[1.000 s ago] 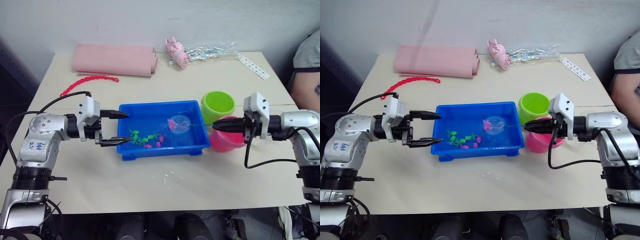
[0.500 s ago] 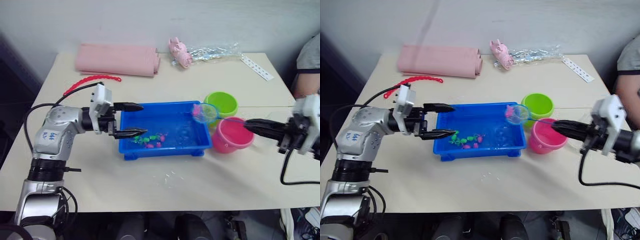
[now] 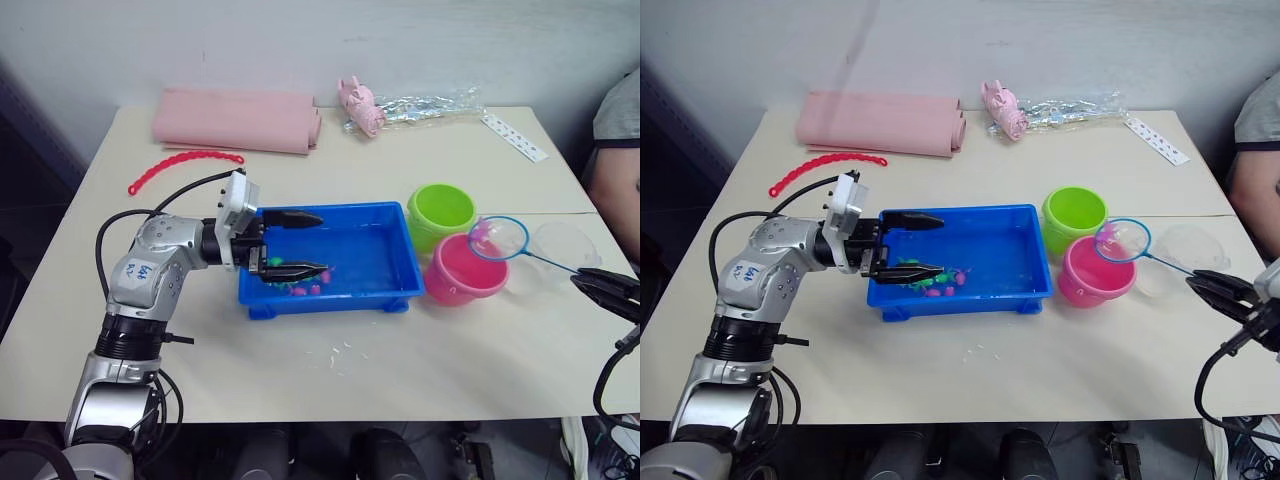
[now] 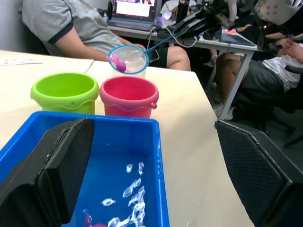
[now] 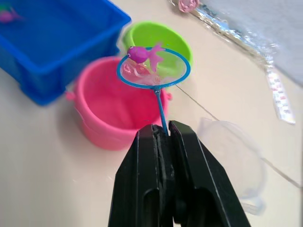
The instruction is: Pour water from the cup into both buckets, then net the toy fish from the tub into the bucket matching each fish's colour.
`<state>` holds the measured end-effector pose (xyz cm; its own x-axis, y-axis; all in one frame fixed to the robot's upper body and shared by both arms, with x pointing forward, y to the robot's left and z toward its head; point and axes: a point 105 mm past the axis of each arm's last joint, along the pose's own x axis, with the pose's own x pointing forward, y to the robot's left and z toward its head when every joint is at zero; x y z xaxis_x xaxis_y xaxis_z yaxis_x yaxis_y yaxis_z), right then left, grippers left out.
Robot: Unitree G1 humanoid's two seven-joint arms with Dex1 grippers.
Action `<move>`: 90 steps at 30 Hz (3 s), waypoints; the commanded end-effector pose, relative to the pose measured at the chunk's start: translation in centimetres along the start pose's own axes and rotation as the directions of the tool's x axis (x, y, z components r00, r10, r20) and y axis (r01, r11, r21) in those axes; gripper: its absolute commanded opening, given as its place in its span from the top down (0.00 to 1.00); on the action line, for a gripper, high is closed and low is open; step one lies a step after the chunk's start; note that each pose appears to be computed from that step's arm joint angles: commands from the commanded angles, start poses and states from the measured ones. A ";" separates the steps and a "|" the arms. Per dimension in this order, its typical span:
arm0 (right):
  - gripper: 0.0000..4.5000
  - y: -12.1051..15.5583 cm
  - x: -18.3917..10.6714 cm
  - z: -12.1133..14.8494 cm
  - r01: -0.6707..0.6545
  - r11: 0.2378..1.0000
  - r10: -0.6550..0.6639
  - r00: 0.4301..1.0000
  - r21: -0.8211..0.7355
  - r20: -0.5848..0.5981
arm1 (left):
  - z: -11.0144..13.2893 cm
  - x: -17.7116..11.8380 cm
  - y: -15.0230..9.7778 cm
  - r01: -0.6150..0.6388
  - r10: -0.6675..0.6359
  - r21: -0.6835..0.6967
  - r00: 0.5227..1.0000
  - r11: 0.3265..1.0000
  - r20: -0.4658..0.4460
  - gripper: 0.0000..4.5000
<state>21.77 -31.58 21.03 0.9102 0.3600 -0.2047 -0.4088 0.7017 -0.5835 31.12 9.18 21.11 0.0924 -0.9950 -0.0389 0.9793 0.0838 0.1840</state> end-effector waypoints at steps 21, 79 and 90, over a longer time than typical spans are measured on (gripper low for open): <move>1.00 1.8 0.9 -1.0 0.062 0.642 -0.055 0.998 -0.764 0.035 | 0.2 1.0 1.1 -0.052 0.051 0.118 0.999 0.992 0.015 0.01; 1.00 10.6 19.6 5.2 -0.608 0.780 0.609 0.792 -0.148 -0.045 | -2.1 -11.5 -0.6 -0.268 0.291 0.126 0.928 0.955 -0.232 0.01; 1.00 10.9 18.7 5.9 -0.626 0.780 0.625 0.778 -0.004 0.062 | -2.2 -11.0 -1.2 -0.266 0.286 0.114 0.929 0.957 -0.234 0.01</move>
<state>34.41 -13.93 14.02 0.4539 0.7223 -0.5217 -0.8882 0.3203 -0.3294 29.61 19.98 18.02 0.3962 -0.8878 -0.2343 0.9054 0.3353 0.2606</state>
